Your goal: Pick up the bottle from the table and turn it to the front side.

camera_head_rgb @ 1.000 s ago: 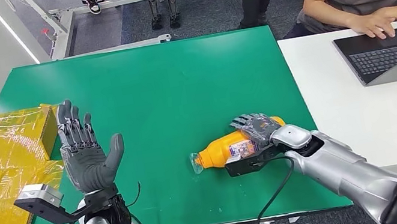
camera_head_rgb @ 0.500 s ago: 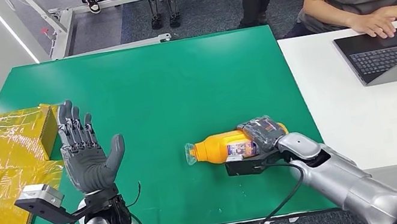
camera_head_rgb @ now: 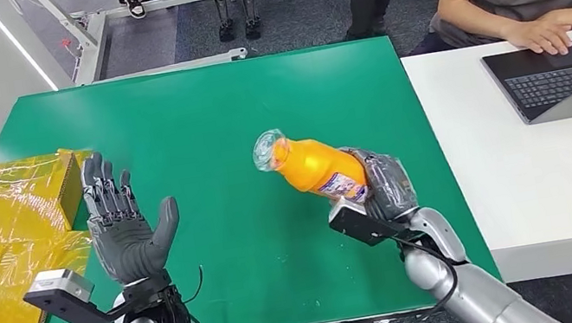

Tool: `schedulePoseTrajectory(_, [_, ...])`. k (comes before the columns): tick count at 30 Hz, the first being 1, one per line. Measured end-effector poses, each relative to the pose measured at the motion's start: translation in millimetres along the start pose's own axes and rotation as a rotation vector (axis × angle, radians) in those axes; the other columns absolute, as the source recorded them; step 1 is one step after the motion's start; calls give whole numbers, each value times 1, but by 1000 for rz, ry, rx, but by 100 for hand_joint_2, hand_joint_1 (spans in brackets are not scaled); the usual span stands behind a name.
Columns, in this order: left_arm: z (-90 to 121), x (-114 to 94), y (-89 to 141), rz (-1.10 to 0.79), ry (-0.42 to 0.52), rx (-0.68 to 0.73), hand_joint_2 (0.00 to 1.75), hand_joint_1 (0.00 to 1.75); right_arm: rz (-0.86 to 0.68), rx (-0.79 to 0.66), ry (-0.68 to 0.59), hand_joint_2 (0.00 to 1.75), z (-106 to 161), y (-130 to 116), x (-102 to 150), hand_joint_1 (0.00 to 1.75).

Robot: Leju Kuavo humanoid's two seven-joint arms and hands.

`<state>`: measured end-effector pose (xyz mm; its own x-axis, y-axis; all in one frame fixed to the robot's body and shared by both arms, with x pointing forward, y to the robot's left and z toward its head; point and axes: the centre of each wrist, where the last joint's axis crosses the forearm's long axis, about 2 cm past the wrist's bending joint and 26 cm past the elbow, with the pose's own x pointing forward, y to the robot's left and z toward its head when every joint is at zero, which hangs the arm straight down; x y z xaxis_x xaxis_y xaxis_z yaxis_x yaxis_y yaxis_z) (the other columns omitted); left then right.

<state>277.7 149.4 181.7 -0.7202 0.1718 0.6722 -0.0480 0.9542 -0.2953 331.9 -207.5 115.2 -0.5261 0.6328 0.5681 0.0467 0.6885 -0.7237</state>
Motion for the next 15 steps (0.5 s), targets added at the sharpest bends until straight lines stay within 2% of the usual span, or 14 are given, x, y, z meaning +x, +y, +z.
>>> schedulePoseTrajectory(7, [2, -1, -6, 32, 11, -30, 175, 0, -122, -138, -39, 175, 20, 11, 15, 175])
schedulePoseTrajectory(15, [5, -4, -14, 74, 29, -73, 175, 0, -199, -168, -8, 175, 26, 17, 24, 175])
